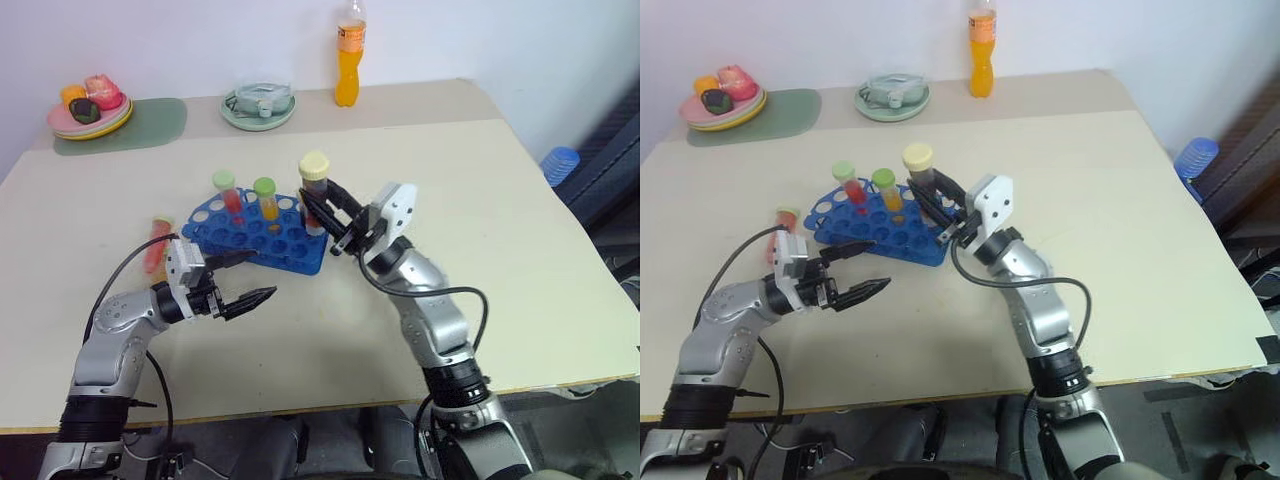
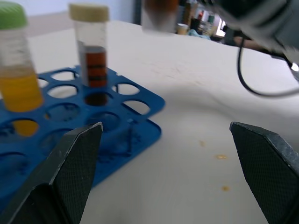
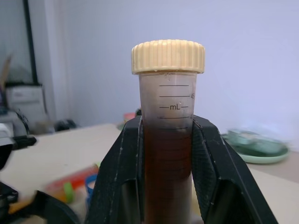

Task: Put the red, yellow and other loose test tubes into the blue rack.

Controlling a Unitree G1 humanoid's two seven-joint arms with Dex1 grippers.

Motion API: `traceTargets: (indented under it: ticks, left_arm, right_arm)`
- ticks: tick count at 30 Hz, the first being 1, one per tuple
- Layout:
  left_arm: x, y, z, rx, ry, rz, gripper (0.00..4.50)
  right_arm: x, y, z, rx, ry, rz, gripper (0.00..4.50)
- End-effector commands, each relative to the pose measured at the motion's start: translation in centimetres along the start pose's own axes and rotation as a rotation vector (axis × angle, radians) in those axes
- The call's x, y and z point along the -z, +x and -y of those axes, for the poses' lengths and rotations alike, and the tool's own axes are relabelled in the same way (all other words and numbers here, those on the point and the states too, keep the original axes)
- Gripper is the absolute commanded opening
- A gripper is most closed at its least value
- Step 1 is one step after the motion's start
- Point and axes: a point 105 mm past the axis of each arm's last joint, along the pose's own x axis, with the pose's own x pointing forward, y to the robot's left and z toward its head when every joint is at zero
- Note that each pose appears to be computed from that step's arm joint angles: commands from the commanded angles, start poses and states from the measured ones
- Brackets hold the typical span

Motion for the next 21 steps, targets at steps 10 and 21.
traceTargets:
  ticks: [10,21]
  left_arm:
    - [-1.2,-1.3,-0.7,-0.069,0.007,0.032,4.5]
    - [-1.5,-1.7,-0.7,-0.091,0.018,0.028,4.5]
  right_arm:
    - [3.1,0.7,-1.9,-0.084,0.101,0.046,0.72]
    - [4.9,1.8,-2.2,-0.144,0.123,0.017,0.72]
